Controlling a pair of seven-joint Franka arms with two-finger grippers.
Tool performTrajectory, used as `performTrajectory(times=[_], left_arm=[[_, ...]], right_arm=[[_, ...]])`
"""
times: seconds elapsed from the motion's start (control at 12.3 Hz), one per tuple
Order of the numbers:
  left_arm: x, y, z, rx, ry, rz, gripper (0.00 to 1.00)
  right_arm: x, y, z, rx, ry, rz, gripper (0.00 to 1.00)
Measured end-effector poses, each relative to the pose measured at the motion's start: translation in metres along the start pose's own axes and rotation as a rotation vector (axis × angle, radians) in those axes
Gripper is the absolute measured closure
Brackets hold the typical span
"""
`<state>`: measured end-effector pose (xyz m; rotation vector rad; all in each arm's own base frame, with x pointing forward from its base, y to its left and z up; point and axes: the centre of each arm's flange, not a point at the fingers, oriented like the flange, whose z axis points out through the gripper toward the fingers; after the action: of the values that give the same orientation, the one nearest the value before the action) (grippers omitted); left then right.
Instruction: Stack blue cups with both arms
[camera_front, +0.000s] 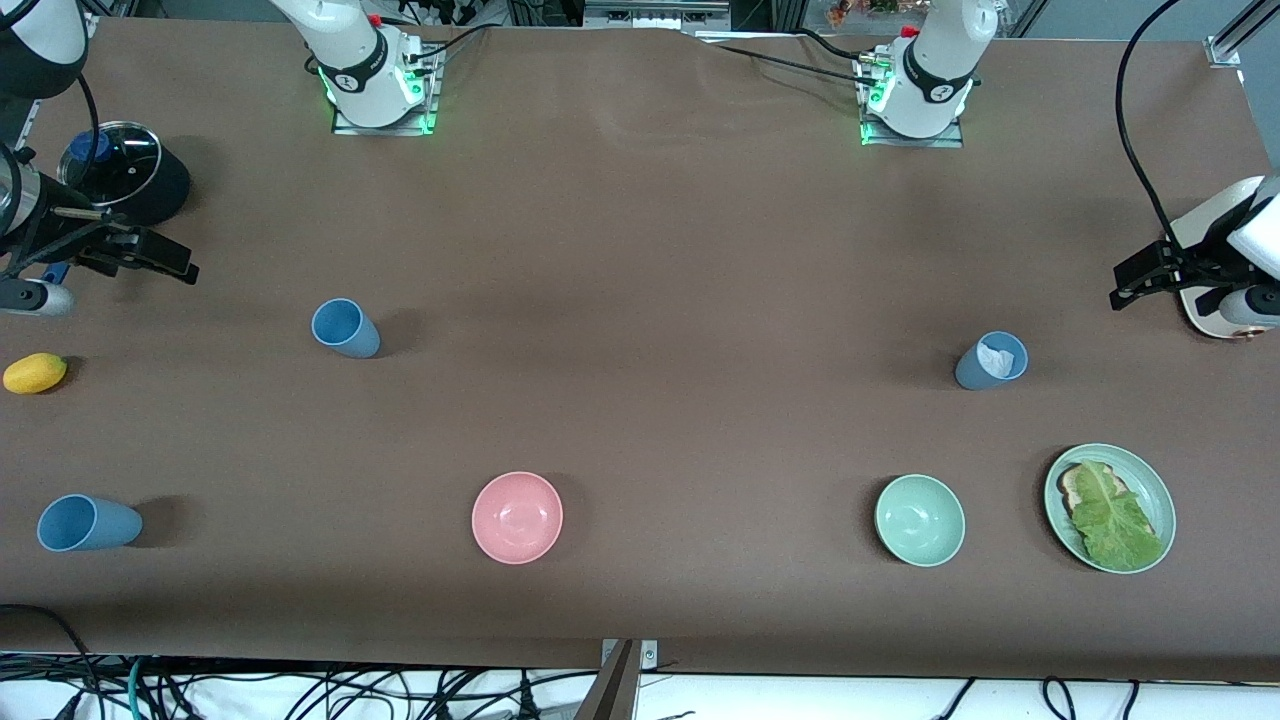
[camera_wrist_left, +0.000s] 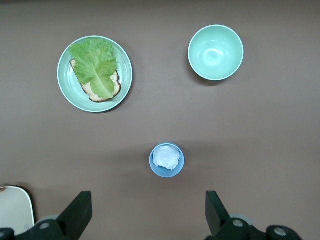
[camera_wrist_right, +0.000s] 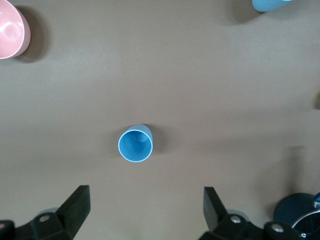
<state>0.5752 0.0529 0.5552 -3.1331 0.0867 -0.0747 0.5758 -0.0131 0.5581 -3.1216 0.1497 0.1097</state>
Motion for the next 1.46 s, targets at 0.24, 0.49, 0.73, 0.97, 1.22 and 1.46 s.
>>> performTrajectory(times=[0.24,0.49,0.73,0.97,1.22,1.46], left_arm=[[0.0001,0.0,0.0001,0.0,0.001,0.0,0.0],[0.0002,0.0,0.0,0.0,0.001,0.0,0.0],[0.0002,0.0,0.0001,0.0,0.001,0.0,0.0],[0.0002,0.0,0.0001,0.0,0.001,0.0,0.0],[0.0003,0.0,0.0,0.0,0.002,0.0,0.0],[0.0004,-0.0002,-0.0001,0.0,0.003,0.0,0.0]], right_arm=[[0.0,0.0,0.0,0.0,0.0,0.0,0.0],[-0.0015,0.0001,0.0013,-0.001,-0.014,0.0,0.0],[-0.002,0.0002,0.0018,-0.001,-0.019,0.0,0.0],[-0.002,0.0002,0.0018,-0.001,-0.02,0.0,0.0],[-0.0021,0.0002,0.0018,-0.001,-0.02,0.0,0.0],[-0.0021,0.0002,0.0018,-0.001,-0.02,0.0,0.0]])
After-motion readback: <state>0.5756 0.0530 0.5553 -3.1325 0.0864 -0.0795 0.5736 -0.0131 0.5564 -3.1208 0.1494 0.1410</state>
